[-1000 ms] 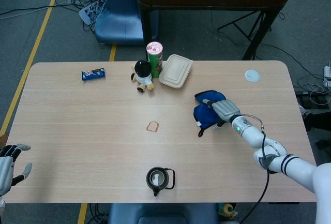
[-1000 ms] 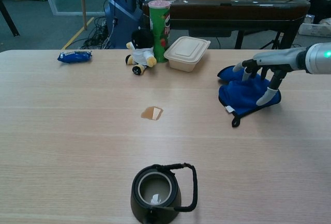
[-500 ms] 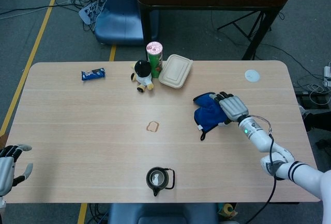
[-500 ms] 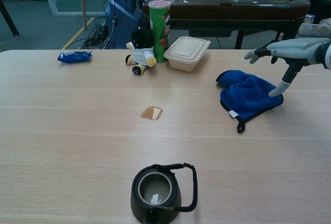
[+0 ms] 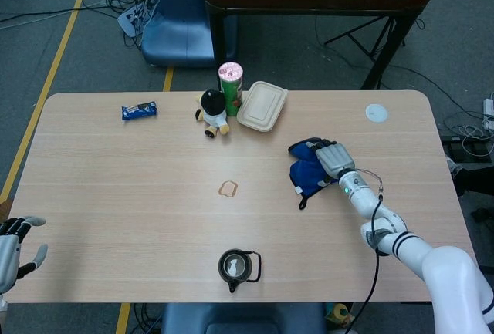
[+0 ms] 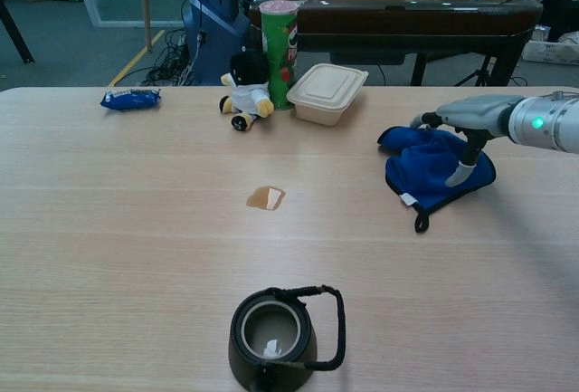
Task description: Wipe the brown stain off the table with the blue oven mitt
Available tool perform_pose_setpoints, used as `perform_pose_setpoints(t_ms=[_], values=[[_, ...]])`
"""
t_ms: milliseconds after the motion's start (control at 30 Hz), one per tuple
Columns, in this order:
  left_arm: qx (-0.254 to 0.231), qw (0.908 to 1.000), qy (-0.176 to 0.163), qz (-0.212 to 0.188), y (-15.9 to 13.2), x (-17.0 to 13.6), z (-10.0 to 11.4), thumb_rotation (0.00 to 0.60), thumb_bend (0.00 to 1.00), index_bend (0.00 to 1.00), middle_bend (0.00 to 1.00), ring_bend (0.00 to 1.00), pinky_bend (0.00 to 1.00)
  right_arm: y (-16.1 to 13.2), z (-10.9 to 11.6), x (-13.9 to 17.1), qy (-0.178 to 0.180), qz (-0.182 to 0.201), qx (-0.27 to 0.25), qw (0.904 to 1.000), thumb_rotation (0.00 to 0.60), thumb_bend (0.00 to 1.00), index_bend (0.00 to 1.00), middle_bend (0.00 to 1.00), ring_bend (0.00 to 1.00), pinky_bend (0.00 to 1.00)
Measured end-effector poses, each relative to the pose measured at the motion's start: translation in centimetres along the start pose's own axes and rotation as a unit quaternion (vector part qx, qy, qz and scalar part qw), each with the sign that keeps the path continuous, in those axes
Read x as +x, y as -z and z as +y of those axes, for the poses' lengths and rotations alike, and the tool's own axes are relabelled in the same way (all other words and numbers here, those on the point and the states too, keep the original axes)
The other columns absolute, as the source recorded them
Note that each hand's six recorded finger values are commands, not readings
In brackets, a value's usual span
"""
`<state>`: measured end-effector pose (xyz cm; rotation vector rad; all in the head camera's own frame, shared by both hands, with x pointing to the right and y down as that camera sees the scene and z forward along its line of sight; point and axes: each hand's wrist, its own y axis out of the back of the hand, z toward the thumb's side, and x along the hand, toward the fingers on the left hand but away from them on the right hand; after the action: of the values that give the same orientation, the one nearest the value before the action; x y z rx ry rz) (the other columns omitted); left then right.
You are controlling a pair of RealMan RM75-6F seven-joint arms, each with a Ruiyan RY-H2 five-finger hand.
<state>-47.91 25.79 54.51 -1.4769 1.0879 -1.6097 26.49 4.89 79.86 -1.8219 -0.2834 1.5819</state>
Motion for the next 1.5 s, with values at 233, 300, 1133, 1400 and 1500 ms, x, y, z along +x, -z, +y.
perform_pose_setpoints(t_ms=[233,300,1133,1400,1500], values=[[-0.001,1.0,-0.001,0.001,0.1,-0.1,0.1,0.6,0.3,0.35,0.32,0.26,0.26,-0.8,0.4,-0.2,0.025,0.01,-0.006,0.9996,0.6,0.5,0.55,0.52,0.46,0.61],[-0.001,1.0,-0.002,0.001,0.1,-0.1,0.1,0.6,0.3,0.35,0.32,0.26,0.26,-1.3,1.0,0.0,0.042,0.02,-0.017,0.9988,0.6,0.51,0.58,0.54,0.49,0.64],[-0.012,0.9998,-0.015,0.006,0.7,-1.4,1.4,0.6,0.3,0.35,0.32,0.26,0.26,-16.4,7.7,0.5,0.116,0.173,-0.051,0.9767,0.6,0.51,0.59,0.53,0.5,0.66],[-0.012,0.9998,-0.015,0.008,0.9,-1.5,1.5,0.6,0.3,0.35,0.32,0.26,0.26,-21.1,6.9,-0.5,0.109,0.198,-0.018,0.9739,0.6,0.51,0.59,0.52,0.49,0.66],[-0.013,0.9998,-0.015,0.009,1.0,-1.5,1.6,0.6,0.3,0.35,0.32,0.26,0.26,-22.7,6.2,-0.8,0.105,0.207,-0.005,0.9728,0.6,0.51,0.59,0.52,0.48,0.65]])
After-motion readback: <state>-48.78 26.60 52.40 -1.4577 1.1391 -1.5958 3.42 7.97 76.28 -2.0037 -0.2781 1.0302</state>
